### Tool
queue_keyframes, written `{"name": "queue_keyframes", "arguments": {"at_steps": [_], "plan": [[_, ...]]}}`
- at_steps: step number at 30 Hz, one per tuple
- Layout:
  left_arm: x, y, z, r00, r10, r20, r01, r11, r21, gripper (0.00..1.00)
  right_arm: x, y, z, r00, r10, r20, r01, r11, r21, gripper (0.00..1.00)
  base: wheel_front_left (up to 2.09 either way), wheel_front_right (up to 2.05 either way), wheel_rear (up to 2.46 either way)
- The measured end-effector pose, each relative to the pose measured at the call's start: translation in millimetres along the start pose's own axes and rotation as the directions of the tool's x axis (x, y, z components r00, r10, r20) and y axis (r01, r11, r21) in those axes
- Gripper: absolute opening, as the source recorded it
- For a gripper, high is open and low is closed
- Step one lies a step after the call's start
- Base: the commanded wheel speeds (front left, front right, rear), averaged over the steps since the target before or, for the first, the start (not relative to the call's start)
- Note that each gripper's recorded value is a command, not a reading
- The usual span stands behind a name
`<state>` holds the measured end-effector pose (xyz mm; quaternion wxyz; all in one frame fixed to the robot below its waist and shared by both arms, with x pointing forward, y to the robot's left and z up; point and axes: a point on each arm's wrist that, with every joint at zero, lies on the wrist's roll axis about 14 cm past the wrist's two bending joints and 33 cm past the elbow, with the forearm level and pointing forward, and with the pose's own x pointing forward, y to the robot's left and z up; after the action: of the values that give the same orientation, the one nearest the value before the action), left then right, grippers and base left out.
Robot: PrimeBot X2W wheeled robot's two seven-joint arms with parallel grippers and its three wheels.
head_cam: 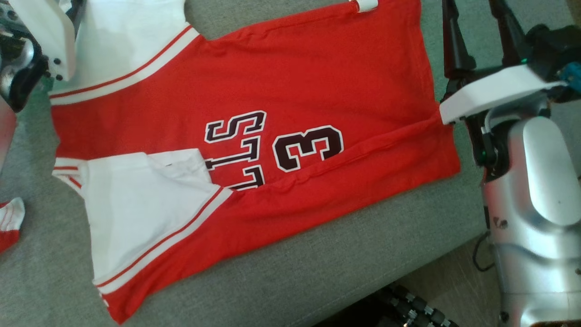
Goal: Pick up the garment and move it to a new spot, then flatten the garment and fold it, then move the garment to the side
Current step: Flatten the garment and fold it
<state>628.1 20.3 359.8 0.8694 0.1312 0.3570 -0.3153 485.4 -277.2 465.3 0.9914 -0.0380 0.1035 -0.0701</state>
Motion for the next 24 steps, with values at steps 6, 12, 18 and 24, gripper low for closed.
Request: {"name": "queue_keyframes", "arguments": {"at_steps": [6, 12, 18, 24], "plan": [[4, -7, -4, 0.998, -0.036, -0.059, 0.034, 0.999, -0.041, 1.0, 1, -5, -2, 1.0, -0.014, -0.01, 0.014, 1.0, -0.001, 1.0, 0.0, 0.0, 0.0], [-1, -20, -5, 0.989, -0.099, -0.109, 0.089, 0.992, -0.094, 0.0, 4, -11, 6, 1.0, -0.03, 0.009, 0.03, 1.0, 0.001, 1.0, 0.0, 0.0, 0.0], [-6, -18, 2, 0.995, -0.088, -0.045, 0.083, 0.992, -0.099, 0.0, 9, -10, 8, 0.999, -0.029, 0.014, 0.028, 0.998, 0.057, 1.0, 0.0, 0.0, 0.0], [-26, -20, 33, 0.989, -0.054, 0.14, 0.06, 0.997, -0.042, 0.0, 16, -5, 14, 1.0, -0.01, 0.006, 0.01, 1.0, 0.012, 1.0, 0.0, 0.0, 0.0]]}}
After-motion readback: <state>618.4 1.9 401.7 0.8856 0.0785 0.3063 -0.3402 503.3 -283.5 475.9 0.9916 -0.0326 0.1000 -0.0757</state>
